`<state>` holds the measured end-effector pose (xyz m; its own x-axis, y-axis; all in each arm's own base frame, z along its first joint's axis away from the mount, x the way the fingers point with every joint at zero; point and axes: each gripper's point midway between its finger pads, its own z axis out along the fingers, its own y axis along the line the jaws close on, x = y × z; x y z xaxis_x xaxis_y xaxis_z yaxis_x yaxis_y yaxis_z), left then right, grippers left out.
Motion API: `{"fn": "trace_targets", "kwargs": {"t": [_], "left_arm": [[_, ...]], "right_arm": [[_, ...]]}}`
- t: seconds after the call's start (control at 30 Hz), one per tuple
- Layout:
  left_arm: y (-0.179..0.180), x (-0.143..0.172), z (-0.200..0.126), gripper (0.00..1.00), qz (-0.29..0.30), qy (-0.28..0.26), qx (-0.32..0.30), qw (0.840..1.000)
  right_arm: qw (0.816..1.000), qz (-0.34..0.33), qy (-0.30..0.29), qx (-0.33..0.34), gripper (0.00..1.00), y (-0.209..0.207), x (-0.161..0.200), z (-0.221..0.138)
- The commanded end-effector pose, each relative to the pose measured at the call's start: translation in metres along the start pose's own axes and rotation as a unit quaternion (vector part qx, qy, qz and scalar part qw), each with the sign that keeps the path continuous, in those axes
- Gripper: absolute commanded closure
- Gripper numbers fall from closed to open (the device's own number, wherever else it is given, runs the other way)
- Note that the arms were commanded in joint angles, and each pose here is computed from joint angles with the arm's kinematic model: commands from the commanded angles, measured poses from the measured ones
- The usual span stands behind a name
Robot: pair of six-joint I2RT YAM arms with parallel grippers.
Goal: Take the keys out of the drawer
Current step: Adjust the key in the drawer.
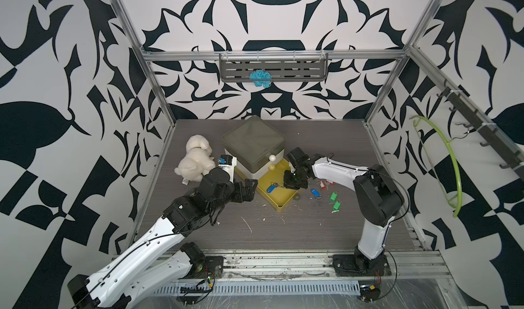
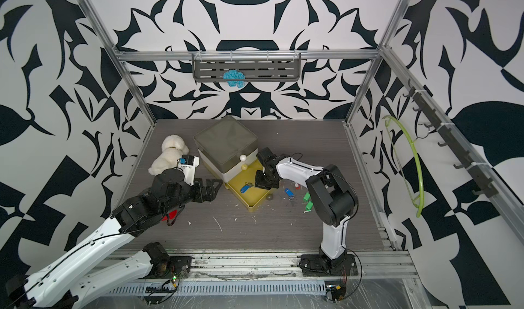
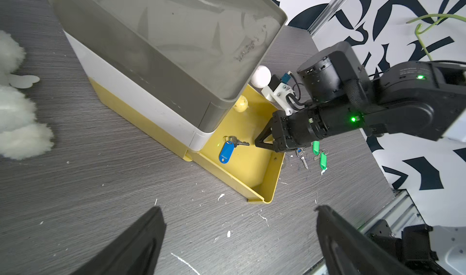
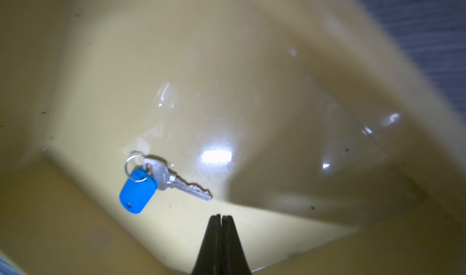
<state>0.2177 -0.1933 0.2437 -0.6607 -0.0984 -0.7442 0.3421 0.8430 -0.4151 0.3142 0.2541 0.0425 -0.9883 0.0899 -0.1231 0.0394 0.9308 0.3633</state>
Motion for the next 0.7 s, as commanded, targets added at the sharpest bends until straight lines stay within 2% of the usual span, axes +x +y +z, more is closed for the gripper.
{"fn": "trace_targets", "kwargs": {"t": [0.0,0.23,0.67], "left_arm": [[0.000,-0.002,-0.003,0.01,0.002,-0.008,0.005,1.000],[0.003,0.000,-0.007,0.01,0.001,-0.007,0.001,1.000],[0.010,0.004,-0.013,0.01,0.002,-0.010,-0.009,1.000]], "right_arm": [[0.997,-0.027,-0.038,-0.065,1.00,0.031,-0.015,-0.024],[0.993,-0.003,-0.022,-0.118,1.00,0.055,-0.023,-0.010],[0.995,0.010,0.002,-0.101,1.00,0.049,-0.014,0.014]]}}
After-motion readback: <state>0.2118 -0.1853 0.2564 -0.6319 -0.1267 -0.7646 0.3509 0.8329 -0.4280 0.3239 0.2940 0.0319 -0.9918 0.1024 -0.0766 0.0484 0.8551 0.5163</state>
